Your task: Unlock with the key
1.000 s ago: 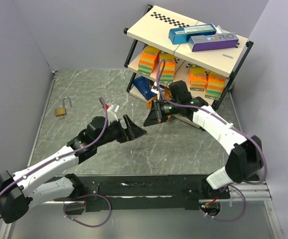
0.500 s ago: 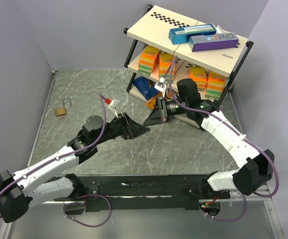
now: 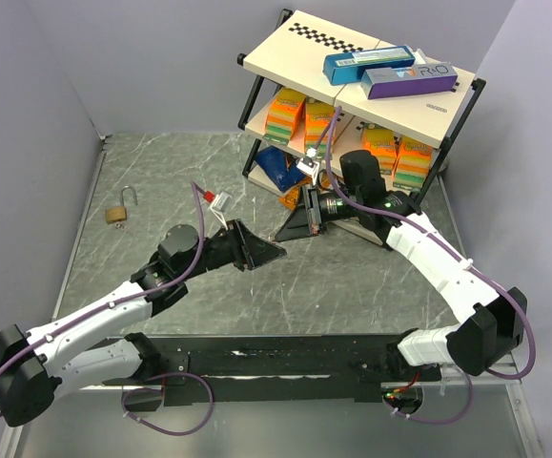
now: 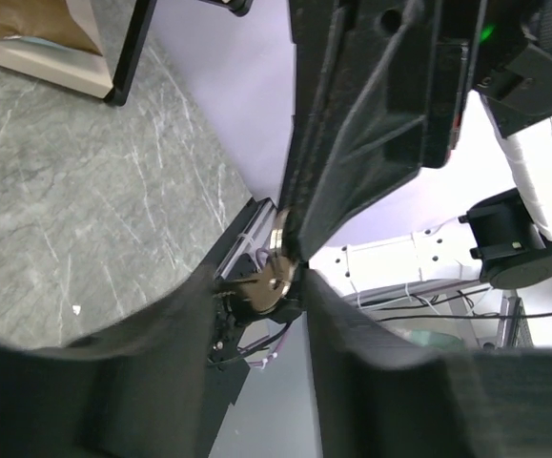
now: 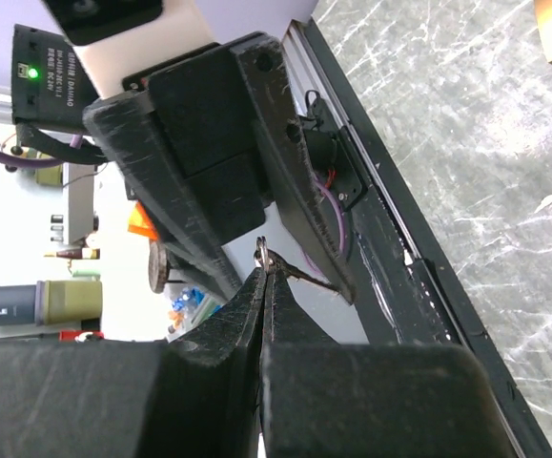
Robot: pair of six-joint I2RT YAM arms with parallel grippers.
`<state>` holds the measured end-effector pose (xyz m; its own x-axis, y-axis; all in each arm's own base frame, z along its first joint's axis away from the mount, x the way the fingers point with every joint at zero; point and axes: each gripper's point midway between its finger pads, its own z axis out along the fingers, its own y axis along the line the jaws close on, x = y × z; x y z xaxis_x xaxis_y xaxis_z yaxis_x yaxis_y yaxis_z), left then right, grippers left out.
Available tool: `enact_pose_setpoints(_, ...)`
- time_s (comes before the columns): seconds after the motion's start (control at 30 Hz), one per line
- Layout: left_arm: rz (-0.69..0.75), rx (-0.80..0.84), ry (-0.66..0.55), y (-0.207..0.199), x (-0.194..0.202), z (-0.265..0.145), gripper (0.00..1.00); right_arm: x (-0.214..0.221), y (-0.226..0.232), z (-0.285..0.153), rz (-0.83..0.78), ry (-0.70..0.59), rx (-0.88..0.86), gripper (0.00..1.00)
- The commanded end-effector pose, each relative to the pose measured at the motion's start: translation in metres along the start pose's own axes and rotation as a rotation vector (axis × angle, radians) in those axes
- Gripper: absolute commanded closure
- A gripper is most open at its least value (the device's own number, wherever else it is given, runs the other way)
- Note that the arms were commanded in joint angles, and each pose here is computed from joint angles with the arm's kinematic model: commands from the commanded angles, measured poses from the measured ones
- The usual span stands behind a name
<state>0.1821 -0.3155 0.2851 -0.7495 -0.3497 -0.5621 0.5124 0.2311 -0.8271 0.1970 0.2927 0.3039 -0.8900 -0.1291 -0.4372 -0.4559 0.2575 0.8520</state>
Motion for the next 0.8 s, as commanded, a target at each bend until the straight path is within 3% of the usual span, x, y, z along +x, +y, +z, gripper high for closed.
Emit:
enact_pose_setpoints(0.0, 0.014, 0.022, -0.039, -0.01, -0.007, -0.004, 0.59, -0.006, 0.027, -0.009, -0.064, -0.036, -0.046, 1.0)
enact_pose_setpoints(0.13, 0.017, 0.006, -0.051, -0.007, -0.008, -0.006, 0.67, -0.007, 0.026, -0.008, -0.054, -0.037, -0.042, 1.0)
enact_pose_setpoints(0.27, 0.019, 0.005, -0.063, -0.007, -0.009, -0.008, 0.87, -0.006, 0.024, -0.008, -0.046, -0.034, -0.039, 1.0)
enact_pose_setpoints(0.43, 0.022, -0.005, -0.064, -0.005, -0.008, -0.011, 0.98, -0.006, 0.017, -0.007, -0.028, -0.046, -0.015, 1.0)
enact_pose_setpoints(0.77, 0.062, -0.027, -0.042, 0.003, 0.003, -0.026, 0.99, -0.006, -0.007, -0.007, 0.022, -0.084, 0.044, 1.0)
